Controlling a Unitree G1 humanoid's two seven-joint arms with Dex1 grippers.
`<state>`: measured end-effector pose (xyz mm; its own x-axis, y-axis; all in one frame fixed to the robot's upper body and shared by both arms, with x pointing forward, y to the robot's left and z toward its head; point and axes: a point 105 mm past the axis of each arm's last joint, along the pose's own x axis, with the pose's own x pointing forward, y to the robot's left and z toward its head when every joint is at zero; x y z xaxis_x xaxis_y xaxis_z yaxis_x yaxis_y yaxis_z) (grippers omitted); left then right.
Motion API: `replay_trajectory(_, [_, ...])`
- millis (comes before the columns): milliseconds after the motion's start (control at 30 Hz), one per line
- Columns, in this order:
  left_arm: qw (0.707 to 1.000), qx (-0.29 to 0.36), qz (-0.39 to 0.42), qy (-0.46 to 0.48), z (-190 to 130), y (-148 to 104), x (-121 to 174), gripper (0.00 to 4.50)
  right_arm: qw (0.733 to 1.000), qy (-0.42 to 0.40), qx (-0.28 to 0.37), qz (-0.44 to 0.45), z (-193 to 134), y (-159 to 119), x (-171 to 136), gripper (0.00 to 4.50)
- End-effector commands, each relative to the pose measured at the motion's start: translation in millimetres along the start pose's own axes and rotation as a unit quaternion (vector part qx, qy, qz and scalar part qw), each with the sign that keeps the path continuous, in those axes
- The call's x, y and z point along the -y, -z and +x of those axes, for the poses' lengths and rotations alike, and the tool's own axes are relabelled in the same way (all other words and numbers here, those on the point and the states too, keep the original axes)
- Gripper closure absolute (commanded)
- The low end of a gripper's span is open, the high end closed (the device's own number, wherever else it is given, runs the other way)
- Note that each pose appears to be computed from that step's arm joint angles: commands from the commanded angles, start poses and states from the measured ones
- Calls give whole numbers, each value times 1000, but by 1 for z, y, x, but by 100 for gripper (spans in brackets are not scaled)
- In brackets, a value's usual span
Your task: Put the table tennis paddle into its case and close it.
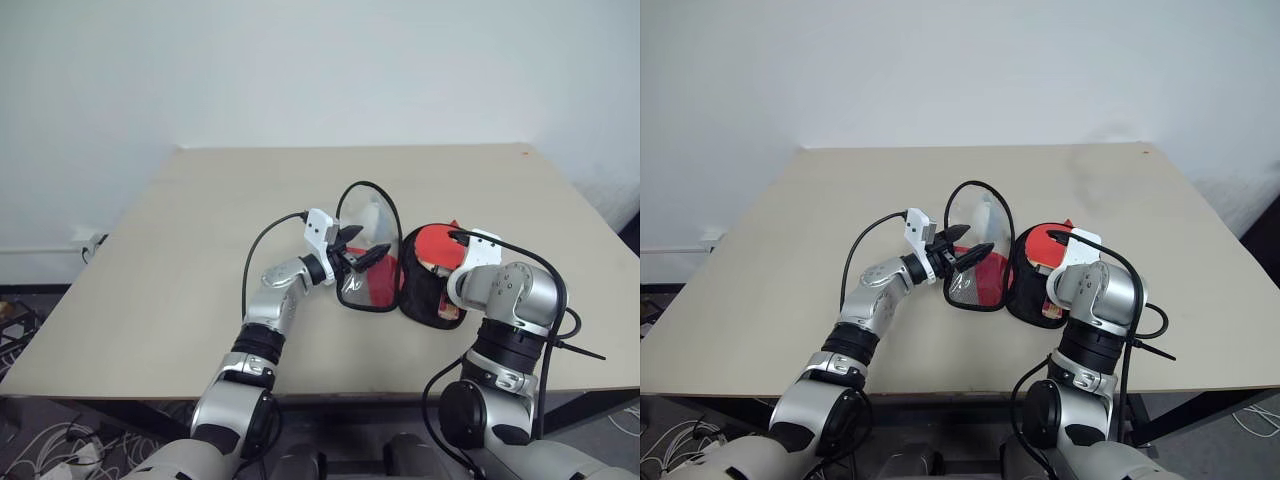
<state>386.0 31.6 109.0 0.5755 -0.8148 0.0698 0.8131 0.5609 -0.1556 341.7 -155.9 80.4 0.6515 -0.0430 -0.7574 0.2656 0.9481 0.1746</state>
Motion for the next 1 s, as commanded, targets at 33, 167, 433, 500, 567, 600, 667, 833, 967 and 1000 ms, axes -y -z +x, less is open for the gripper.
replay_trajectory(33, [999, 20, 25, 6, 7, -20, 1, 0, 999, -41, -4, 1, -2, 2, -29, 336])
replay_trajectory(167, [999, 20, 25, 6, 7, -20, 1, 0, 999, -42, -6, 6, 2, 0, -31, 336])
replay_trajectory(433, [999, 21, 26, 3, 6, -20, -1, 0, 999, -50, -3, 5, 8, -3, -35, 336])
replay_trajectory(500, [999, 21, 26, 2, 6, -20, -1, 0, 999, -53, -3, 1, 8, -3, -37, 336])
replay_trajectory(567, [999, 21, 26, 2, 6, -20, -2, 0, 998, -57, -3, -2, 8, -3, -38, 336])
replay_trajectory(600, [999, 21, 26, 2, 6, -20, -2, 0, 998, -59, -3, -3, 8, -3, -39, 336])
replay_trajectory(667, [999, 22, 26, 2, 5, -20, -2, 0, 998, -66, -4, -5, 8, -3, -40, 336])
replay_trajectory(833, [999, 22, 27, 2, 6, -21, -1, 0, 997, -73, -4, -11, 8, -3, -41, 228])
replay_trajectory(967, [999, 21, 27, 3, 6, -21, -2, 0, 997, -77, -2, -15, 7, -4, -42, 134])
replay_trajectory(1000, [999, 21, 28, 3, 6, -21, -2, 0, 997, -76, -2, -16, 7, -4, -42, 101])
